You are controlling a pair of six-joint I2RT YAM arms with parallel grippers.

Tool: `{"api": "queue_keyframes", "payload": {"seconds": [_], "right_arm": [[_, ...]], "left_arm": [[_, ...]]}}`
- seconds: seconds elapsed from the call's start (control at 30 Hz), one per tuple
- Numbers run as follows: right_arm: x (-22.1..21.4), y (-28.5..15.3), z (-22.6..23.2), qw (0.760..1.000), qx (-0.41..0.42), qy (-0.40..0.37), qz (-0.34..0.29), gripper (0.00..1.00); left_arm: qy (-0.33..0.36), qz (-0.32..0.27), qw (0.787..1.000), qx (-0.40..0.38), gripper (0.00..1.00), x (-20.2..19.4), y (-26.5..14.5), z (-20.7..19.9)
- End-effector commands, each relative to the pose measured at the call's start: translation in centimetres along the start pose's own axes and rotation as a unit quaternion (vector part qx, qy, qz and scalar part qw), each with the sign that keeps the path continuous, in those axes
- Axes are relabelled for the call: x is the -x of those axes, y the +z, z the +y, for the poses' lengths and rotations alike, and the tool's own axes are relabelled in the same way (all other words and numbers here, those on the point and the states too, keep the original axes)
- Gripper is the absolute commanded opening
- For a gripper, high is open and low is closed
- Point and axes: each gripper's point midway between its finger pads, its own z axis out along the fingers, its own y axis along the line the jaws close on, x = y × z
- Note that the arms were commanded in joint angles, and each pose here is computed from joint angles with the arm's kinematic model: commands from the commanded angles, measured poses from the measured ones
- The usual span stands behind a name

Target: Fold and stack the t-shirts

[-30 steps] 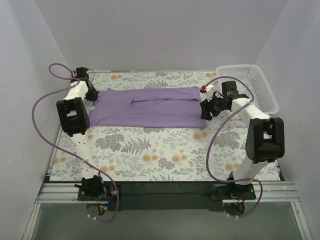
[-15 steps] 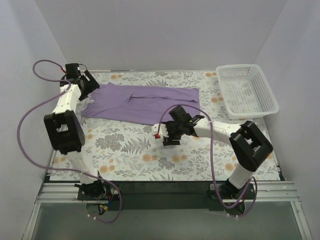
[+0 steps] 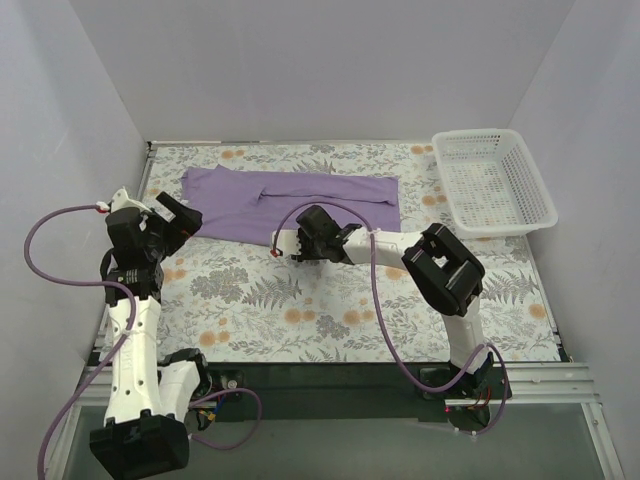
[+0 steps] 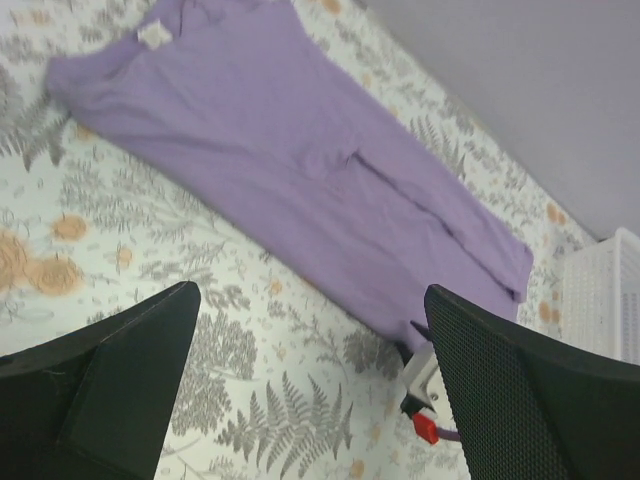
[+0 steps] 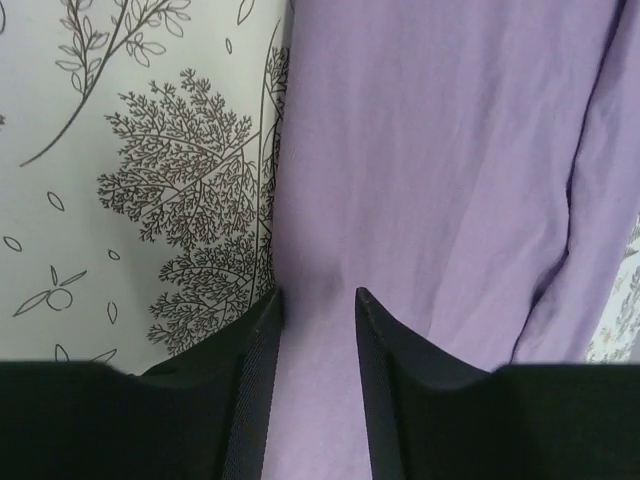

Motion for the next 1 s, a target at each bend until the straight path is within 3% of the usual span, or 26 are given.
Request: {"api": "queue_keyframes", "payload": {"seconds": [0.0,0.03,0.13,0.3,0.47,0.5,0.53,0.6,0.8,0.9,0.97], "right_arm": [[-1.5,0.6,0.7,0.999,-0.004,0.006,0.031,0.37],[-1.7,0.7,1.8,1.000,0.013,0.008,0.025,0.26],[-1.3,0.1,3.4,0.999,0.044,0.011,0.008,0.09],[-0.3,-2.6,8.1,0.991,0.126,0.021,-0.026,0.01],[2.8,-6.9,17.8,0.974,0.215,-0.027,-0.059,0.01],[2.7,-7.6,19.8,0.970,0.233,-0.037,-0.058,0.03],[3.9,-8.4,21.7,0.965,0.248,-0.057,-0.068,0.26],[5.5,-10.0,21.6,0.963,0.246,-0.073,-0.083,0.52],[8.5,-13.0,13.6,0.968,0.199,-0.031,-0.148,0.71],[7.6,-13.3,6.9,0.969,0.168,0.050,-0.175,0.76],[4.9,-11.7,1.3,0.965,0.142,0.148,-0.164,0.76]], "left_arm": [[-0.028,0.071,0.997,0.005,0.95,-3.5,-0.2,0.8],[-0.033,0.077,0.996,0.006,0.95,-3.9,-0.4,0.8],[-0.050,0.100,0.994,0.003,0.95,-5.3,-0.6,0.9],[-0.096,0.149,0.984,0.007,0.95,-8.8,-0.4,1.9],[-0.142,0.182,0.972,0.042,0.95,-11.3,-0.2,3.4],[-0.149,0.185,0.970,0.047,0.95,-11.6,-0.2,3.6],[-0.153,0.188,0.969,0.054,0.95,-11.8,-0.2,3.9],[-0.156,0.188,0.967,0.069,0.95,-12.1,-0.1,4.5],[-0.158,0.186,0.965,0.092,0.94,-12.8,0.0,5.6],[-0.165,0.192,0.963,0.089,0.92,-13.3,0.3,5.7],[-0.166,0.193,0.964,0.079,0.89,-13.4,0.6,5.5]]}}
